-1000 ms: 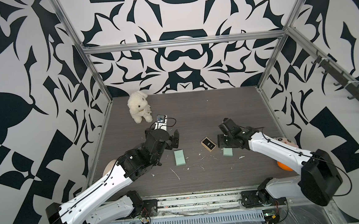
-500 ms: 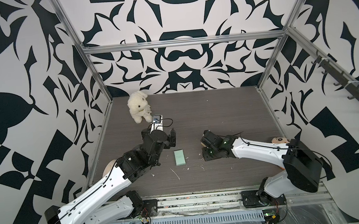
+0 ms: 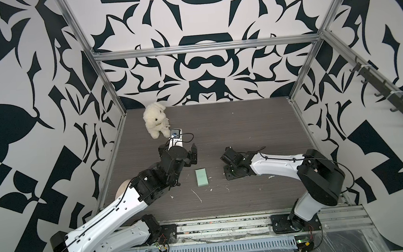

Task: Take the rings out of the lift-off lid box
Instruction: Adjust the jewelry box at the center of the board.

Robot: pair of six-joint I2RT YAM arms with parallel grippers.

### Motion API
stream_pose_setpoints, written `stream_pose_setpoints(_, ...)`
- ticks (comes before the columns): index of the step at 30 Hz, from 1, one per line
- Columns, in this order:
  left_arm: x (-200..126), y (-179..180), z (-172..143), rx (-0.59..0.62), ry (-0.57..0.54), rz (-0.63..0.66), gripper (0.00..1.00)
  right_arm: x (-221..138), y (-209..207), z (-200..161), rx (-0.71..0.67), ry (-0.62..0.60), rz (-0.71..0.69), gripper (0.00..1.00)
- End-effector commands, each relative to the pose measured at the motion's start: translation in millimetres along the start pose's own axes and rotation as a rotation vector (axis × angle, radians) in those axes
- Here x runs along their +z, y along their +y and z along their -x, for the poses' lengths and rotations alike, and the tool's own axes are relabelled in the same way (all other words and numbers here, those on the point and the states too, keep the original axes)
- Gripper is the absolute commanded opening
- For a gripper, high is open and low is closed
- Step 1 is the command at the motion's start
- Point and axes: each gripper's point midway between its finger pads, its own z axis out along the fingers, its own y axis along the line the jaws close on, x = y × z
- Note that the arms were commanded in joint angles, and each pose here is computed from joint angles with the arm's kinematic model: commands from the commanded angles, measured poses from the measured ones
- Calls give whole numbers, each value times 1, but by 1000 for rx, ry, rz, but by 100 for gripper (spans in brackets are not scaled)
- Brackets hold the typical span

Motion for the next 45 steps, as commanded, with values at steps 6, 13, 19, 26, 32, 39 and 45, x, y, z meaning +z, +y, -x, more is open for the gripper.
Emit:
stream_pose_setpoints(6,4,2,-2,4,-4,18,99,-6,-24,26,32,-78,-52,44)
stream_pose_setpoints(13,5,0,-3,6,2,15,99,-10,-56,32,101,-74,-91,43)
stream_pose_setpoints(19,8,-2,-8,-10,31,18,99,-32,-71,32,105,-75,-147,39)
stream_pose_setpoints(26,21,-12,-25,-63,144,30,99,-54,-58,51,103,-104,-102,38)
stream_pose_setpoints(32,32,-19,-47,-125,238,45,99,-46,-35,62,73,-48,-37,35)
stream_pose_setpoints(39,36,-22,-64,-200,274,39,99,-33,-31,71,52,-19,-58,33)
stream_pose_setpoints(45,39,-21,-80,-227,304,53,99,-25,-39,75,59,-18,-101,33)
